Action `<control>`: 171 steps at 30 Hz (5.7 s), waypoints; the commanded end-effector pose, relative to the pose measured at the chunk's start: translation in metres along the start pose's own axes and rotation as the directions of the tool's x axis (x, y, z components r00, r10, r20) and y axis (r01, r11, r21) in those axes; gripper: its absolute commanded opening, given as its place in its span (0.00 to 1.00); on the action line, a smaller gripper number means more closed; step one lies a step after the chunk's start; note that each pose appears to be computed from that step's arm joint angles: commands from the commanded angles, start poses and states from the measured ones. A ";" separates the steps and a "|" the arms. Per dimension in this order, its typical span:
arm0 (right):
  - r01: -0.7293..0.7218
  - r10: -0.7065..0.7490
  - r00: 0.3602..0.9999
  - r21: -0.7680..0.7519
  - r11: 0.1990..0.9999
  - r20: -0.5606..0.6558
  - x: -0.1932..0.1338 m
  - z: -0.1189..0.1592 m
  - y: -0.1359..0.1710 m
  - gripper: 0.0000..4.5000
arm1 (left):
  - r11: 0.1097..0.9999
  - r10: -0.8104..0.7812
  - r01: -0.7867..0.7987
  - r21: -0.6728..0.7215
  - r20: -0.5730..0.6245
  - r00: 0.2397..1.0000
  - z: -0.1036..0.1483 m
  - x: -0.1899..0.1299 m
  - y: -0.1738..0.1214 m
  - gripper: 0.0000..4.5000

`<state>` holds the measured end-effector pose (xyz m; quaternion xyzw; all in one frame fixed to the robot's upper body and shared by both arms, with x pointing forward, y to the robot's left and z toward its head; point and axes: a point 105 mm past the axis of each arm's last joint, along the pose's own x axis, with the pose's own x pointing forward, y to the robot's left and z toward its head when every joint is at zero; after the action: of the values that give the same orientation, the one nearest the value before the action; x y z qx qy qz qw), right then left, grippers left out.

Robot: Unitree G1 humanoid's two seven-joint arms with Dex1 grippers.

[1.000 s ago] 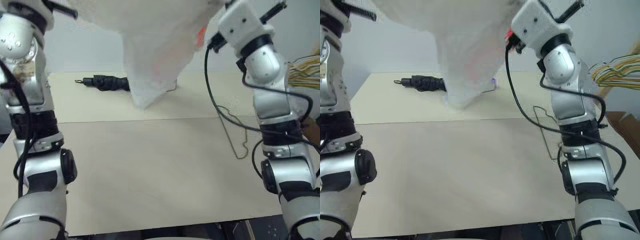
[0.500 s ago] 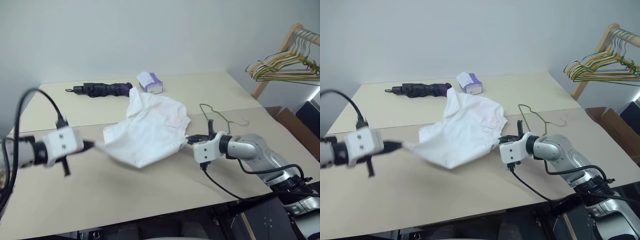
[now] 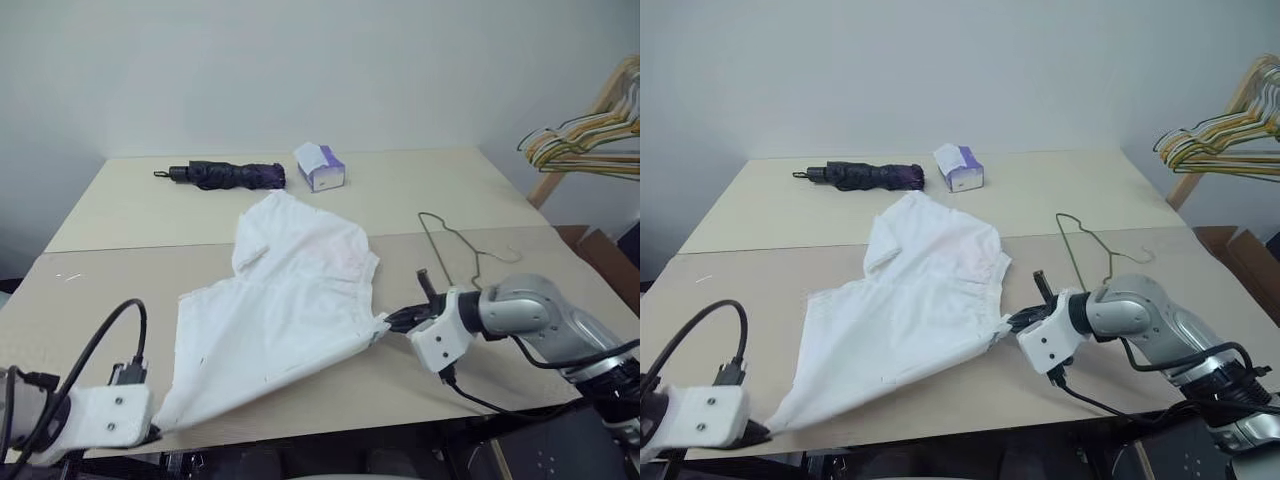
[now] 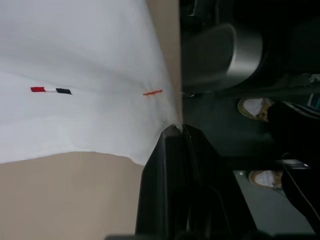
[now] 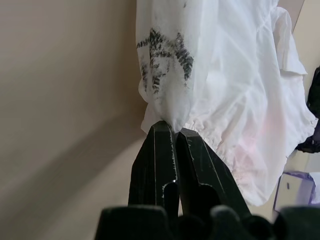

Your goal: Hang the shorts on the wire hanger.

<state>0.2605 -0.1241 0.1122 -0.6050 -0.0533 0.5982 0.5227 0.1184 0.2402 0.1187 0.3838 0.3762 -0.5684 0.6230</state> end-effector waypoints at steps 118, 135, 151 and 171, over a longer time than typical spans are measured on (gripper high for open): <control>0.642 -0.691 0.699 0.588 0.492 -0.186 0.002 0.012 -0.071 0.24 | 0.695 0.663 0.355 -0.625 0.749 0.022 0.189 -0.027 0.217 0.00; -0.094 -0.492 0.830 0.936 0.340 0.262 -0.055 0.010 -0.055 0.92 | 0.974 0.215 0.094 -0.208 0.974 -0.074 0.175 -0.090 0.165 0.00; -0.372 -0.326 0.807 0.853 0.366 0.492 -0.018 0.025 -0.093 0.92 | 0.995 0.092 0.044 -0.087 0.984 -0.149 0.169 -0.105 0.156 0.00; -0.384 -0.332 0.795 0.845 0.372 0.508 -0.023 0.029 -0.103 0.16 | 0.993 0.103 0.079 -0.092 0.983 -0.154 0.172 -0.089 0.159 0.00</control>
<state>0.2902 -0.0784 0.1886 0.0248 0.1672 0.6782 0.7152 0.2792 0.1315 0.2756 -0.2269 -0.1846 -0.6286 0.7206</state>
